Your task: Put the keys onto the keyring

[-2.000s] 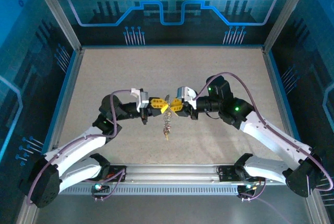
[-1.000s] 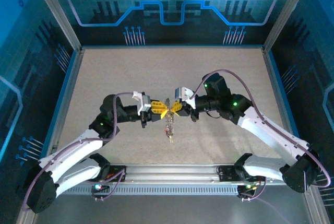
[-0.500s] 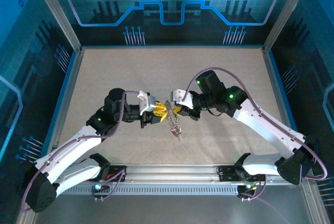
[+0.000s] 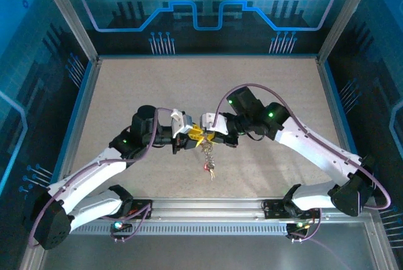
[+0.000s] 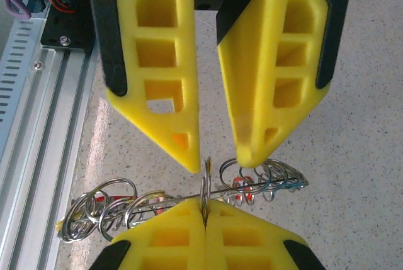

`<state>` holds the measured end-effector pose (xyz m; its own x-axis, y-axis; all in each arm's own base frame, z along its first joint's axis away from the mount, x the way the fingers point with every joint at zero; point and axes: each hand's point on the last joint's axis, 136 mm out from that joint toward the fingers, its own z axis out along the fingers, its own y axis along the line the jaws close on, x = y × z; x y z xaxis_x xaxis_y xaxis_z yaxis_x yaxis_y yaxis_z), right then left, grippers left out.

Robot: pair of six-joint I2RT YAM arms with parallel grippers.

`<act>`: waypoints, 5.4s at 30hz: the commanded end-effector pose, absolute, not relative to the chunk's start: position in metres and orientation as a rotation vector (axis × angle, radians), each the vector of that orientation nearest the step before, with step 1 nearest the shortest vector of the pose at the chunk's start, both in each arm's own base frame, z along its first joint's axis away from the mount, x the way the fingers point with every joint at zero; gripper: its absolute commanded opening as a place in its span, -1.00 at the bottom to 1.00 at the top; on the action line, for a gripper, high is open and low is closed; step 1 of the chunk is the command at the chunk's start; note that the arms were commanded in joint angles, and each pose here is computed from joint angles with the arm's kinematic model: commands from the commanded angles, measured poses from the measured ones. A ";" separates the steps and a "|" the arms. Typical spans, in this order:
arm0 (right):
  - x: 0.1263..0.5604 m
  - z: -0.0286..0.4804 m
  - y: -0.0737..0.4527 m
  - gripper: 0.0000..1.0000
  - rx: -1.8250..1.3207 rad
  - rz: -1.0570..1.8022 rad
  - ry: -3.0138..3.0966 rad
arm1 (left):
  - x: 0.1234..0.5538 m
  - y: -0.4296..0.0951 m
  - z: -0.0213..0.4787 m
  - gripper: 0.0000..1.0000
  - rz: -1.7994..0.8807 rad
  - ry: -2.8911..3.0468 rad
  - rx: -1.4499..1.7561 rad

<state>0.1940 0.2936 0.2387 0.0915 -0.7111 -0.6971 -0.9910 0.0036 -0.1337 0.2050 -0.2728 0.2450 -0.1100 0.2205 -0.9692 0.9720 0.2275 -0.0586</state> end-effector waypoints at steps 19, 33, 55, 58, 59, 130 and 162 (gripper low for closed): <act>0.187 0.261 0.302 -0.74 -1.749 0.663 1.575 | 0.198 -0.276 0.262 -1.00 -0.924 1.478 1.200; 0.180 0.271 0.283 -0.52 -1.664 0.834 1.568 | 0.183 -0.277 0.292 -1.00 -1.004 1.218 1.133; 0.185 0.264 0.286 -1.00 -1.632 0.835 1.592 | 0.184 -0.278 0.307 -1.00 -1.059 1.132 1.053; 0.181 0.265 0.288 -0.98 -1.642 0.873 1.583 | 0.186 -0.279 0.305 -1.00 -1.069 1.133 1.045; 0.180 0.267 0.290 -0.86 -1.636 0.878 1.575 | 0.186 -0.280 0.304 -1.00 -1.072 1.135 1.047; 0.193 0.251 0.288 -1.00 -1.810 0.527 1.630 | 0.208 -0.295 0.255 -0.62 -1.077 1.460 1.127; 0.196 0.265 0.281 -0.73 -1.696 0.654 1.628 | 0.211 -0.287 0.254 -1.00 -0.946 1.461 1.148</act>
<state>0.2004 0.2810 0.2407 0.0702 -0.7191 -0.6913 -0.9925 0.0192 -0.1208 0.2111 -0.2902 0.2437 -0.0780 0.1987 -0.9770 0.9745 0.2221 -0.0327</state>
